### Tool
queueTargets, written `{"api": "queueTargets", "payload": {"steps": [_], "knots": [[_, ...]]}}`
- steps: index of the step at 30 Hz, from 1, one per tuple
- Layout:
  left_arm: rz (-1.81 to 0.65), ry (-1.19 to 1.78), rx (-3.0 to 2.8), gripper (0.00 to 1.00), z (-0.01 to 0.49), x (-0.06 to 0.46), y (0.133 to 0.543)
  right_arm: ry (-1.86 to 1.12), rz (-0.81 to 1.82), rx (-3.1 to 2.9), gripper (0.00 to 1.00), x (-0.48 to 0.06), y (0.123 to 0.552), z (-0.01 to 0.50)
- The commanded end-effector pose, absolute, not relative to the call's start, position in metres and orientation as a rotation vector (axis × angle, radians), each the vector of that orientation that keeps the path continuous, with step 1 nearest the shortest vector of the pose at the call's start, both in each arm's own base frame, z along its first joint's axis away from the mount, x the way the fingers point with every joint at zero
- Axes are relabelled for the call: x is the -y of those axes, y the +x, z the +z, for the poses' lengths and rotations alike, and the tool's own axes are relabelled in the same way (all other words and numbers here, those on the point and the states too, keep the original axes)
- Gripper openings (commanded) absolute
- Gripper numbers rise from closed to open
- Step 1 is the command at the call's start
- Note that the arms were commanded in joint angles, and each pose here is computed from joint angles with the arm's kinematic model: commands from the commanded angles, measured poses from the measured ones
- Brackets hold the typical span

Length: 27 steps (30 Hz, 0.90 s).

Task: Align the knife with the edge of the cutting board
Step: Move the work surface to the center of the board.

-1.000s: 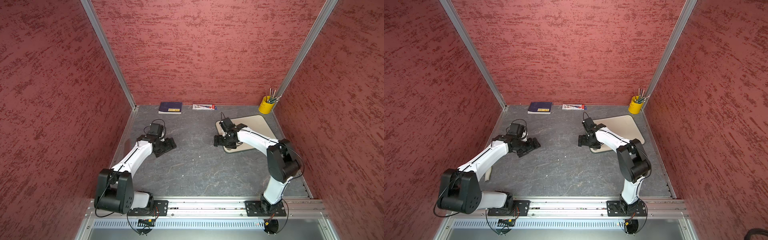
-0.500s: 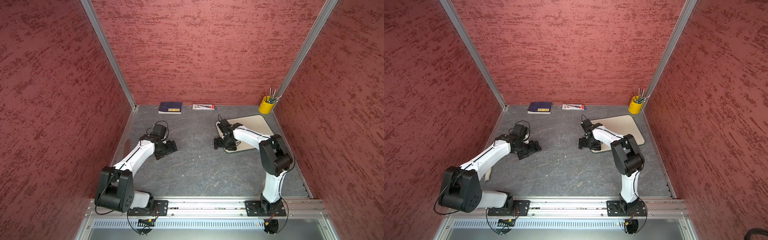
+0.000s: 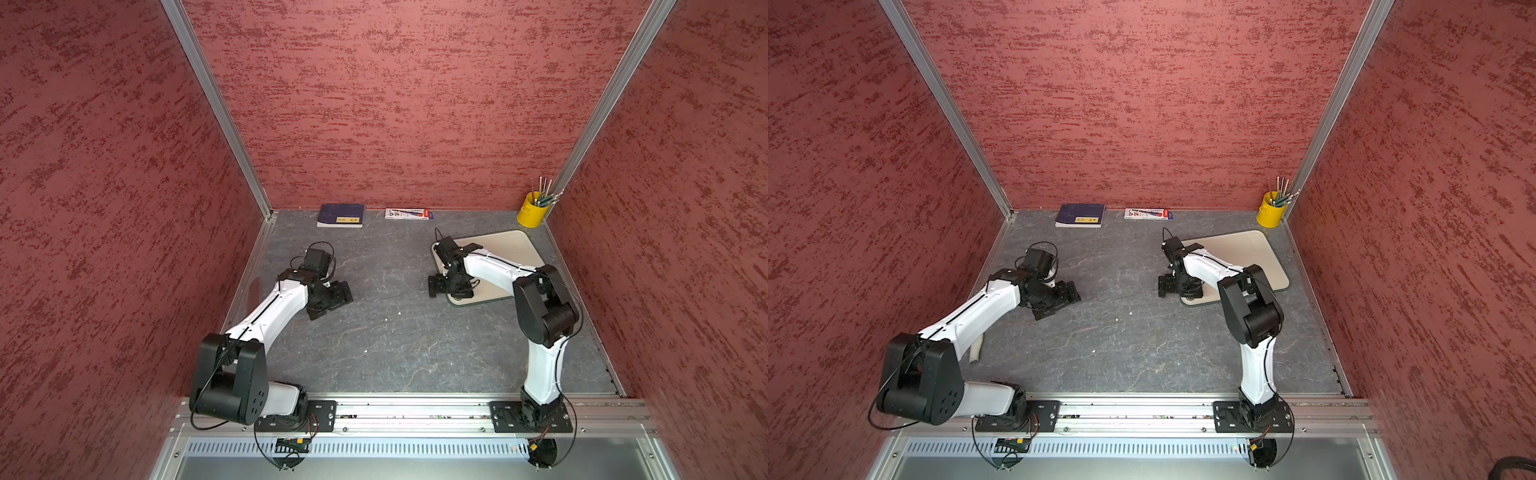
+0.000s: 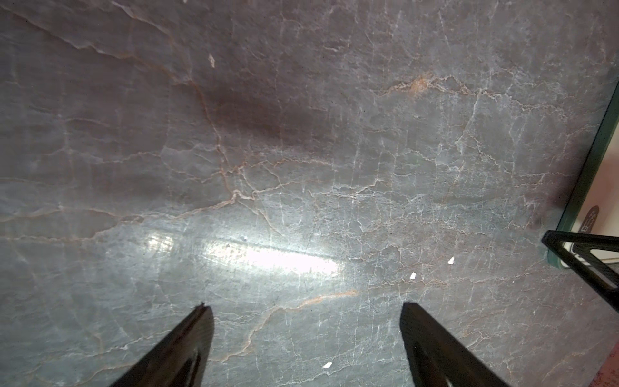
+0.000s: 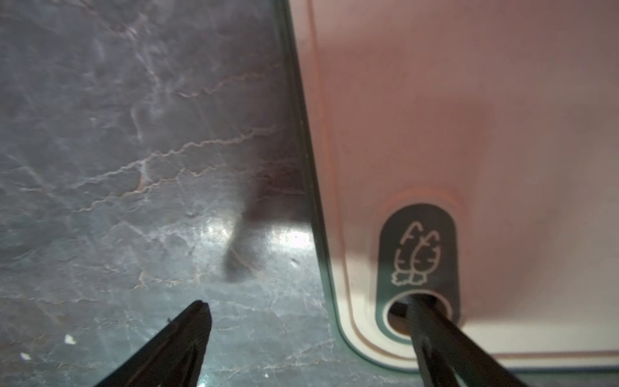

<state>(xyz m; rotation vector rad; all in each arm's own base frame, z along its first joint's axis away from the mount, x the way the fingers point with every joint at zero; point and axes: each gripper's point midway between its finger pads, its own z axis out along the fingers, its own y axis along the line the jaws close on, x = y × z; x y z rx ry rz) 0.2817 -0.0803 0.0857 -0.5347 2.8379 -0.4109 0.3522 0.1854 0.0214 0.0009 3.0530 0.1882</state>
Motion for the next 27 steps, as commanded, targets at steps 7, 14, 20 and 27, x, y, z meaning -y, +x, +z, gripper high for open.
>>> {"api": "queueTargets", "payload": {"steps": [7,14,20,27], "knots": [[-0.492,-0.658,-2.761,0.92,0.101,0.06,0.282,-0.104,0.531,-3.099,0.94,-0.269,0.337,0.013],[-0.541,-0.774,-2.7,0.9,0.108,0.039,0.277,-0.364,0.625,-3.137,0.94,-0.378,0.311,0.012],[-0.557,-0.793,-2.699,0.9,0.106,0.036,0.268,-0.458,0.687,-3.093,0.94,-0.43,0.311,0.033],[-0.754,-0.754,-2.662,0.9,0.112,0.058,0.283,-0.51,0.658,-2.857,0.97,-0.414,0.349,0.105]]}}
